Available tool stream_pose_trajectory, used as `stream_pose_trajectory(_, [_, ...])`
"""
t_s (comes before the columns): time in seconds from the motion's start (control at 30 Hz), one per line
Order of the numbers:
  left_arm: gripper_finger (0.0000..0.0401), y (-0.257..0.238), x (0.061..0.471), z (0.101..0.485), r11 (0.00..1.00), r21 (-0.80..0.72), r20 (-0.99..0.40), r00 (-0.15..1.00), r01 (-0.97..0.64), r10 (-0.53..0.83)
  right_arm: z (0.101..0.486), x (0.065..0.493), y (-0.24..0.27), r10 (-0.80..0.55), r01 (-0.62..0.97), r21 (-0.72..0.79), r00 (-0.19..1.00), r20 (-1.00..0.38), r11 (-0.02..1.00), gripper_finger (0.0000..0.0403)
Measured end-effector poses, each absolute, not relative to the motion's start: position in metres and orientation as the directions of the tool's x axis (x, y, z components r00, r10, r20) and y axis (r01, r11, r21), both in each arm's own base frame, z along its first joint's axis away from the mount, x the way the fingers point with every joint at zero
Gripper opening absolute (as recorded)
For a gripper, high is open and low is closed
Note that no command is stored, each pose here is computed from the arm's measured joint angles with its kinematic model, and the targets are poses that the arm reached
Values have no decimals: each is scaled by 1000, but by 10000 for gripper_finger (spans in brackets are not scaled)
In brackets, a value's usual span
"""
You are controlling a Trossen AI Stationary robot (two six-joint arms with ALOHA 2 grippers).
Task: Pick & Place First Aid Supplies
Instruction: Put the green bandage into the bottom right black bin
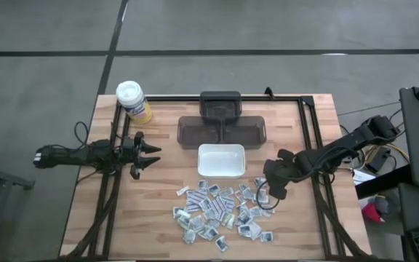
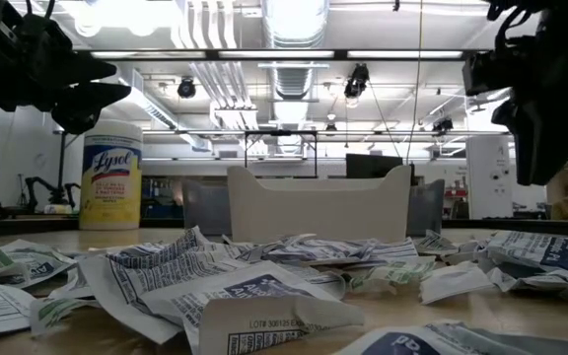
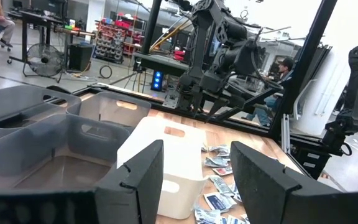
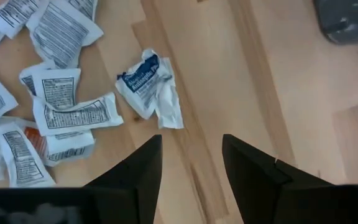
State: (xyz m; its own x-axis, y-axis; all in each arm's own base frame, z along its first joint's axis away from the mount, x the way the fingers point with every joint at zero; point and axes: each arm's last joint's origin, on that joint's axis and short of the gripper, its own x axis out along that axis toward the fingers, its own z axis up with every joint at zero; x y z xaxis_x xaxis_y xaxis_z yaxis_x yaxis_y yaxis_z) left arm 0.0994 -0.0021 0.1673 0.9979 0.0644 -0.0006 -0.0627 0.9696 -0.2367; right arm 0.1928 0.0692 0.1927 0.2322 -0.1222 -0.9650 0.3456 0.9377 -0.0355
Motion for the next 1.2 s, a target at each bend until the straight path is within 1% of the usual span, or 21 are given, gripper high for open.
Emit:
stream_pose_trajectory(0.17, [183,-2,99,167,969,-238,-1,998,-63,64,180,194,67,-48,418,24,159,-986,908,167])
stream_pose_trajectory(0.3, [183,-2,99,167,969,-238,-1,998,-61,63,173,195,62,-31,544,48,134,-990,838,167])
stream_pose_trajectory(0.4, [183,-2,99,167,968,-242,-1,998,-61,63,171,198,58,-29,629,69,145,-989,775,167])
stream_pose_trajectory(0.53, [183,-2,99,167,968,-243,-1,998,-61,63,171,203,54,2,701,134,185,-983,700,167])
stream_pose_trajectory(0.8, [183,-2,99,167,968,-245,-1,998,-59,60,168,203,53,7,830,157,181,-983,536,167])
stream_pose_trajectory(1.07, [183,-2,99,167,968,-245,-1,998,-58,60,167,204,53,9,918,178,187,-982,355,166])
stream_pose_trajectory(1.2, [183,-2,99,167,968,-245,-1,998,-58,59,167,204,54,24,937,185,187,-982,297,160])
